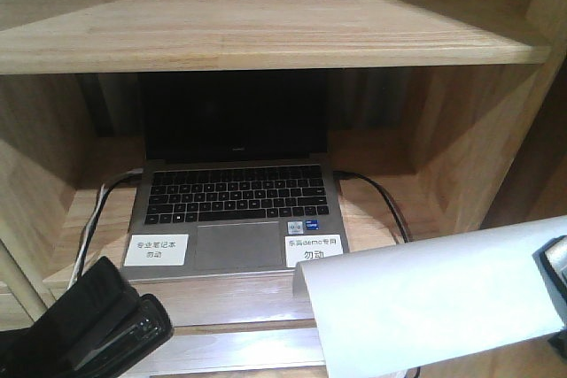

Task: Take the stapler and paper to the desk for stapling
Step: 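Pinch the paper edge with the right gripper and pull it off the shelf, then drive the base to the wooden desk holding stapler and paper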

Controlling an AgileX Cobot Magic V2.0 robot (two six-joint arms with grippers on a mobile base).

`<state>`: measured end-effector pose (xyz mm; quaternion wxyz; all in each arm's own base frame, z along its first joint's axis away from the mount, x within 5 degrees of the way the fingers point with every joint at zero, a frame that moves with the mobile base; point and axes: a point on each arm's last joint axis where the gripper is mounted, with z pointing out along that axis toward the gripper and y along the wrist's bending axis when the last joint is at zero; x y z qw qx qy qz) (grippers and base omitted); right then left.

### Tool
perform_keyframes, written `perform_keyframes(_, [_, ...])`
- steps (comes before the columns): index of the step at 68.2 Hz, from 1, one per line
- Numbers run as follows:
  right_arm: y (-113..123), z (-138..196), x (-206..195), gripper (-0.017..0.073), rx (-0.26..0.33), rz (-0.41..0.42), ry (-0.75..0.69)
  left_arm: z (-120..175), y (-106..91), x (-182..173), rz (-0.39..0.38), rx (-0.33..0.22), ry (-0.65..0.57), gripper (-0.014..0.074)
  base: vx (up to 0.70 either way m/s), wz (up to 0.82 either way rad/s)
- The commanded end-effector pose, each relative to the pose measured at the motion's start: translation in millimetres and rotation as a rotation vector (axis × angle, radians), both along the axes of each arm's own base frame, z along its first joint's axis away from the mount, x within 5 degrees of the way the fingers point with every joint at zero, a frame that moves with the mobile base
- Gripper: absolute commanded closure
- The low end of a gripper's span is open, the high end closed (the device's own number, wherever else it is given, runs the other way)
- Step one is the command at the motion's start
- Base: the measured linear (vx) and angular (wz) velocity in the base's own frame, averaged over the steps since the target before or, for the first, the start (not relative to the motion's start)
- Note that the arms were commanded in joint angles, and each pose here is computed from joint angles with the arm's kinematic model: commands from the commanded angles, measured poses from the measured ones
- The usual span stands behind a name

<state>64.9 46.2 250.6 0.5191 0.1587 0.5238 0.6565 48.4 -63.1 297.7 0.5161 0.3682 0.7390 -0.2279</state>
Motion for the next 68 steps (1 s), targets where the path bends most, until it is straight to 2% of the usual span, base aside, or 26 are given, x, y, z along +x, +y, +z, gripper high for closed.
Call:
perform_keyframes(1, [-0.3, 15.3, -2.7, 0.0562, 0.040, 0.011, -0.092, 18.9, 0.0, 2.6, 0.041, -0.108, -0.060, 0.0600, 0.00, 0.00])
perform_keyframes(68, [-0.1, 14.9, -2.6, 0.0562, 0.030, 0.008, -0.094, 18.9, 0.0, 2.6, 0.041, -0.108, -0.060, 0.0600, 0.00, 0.00])
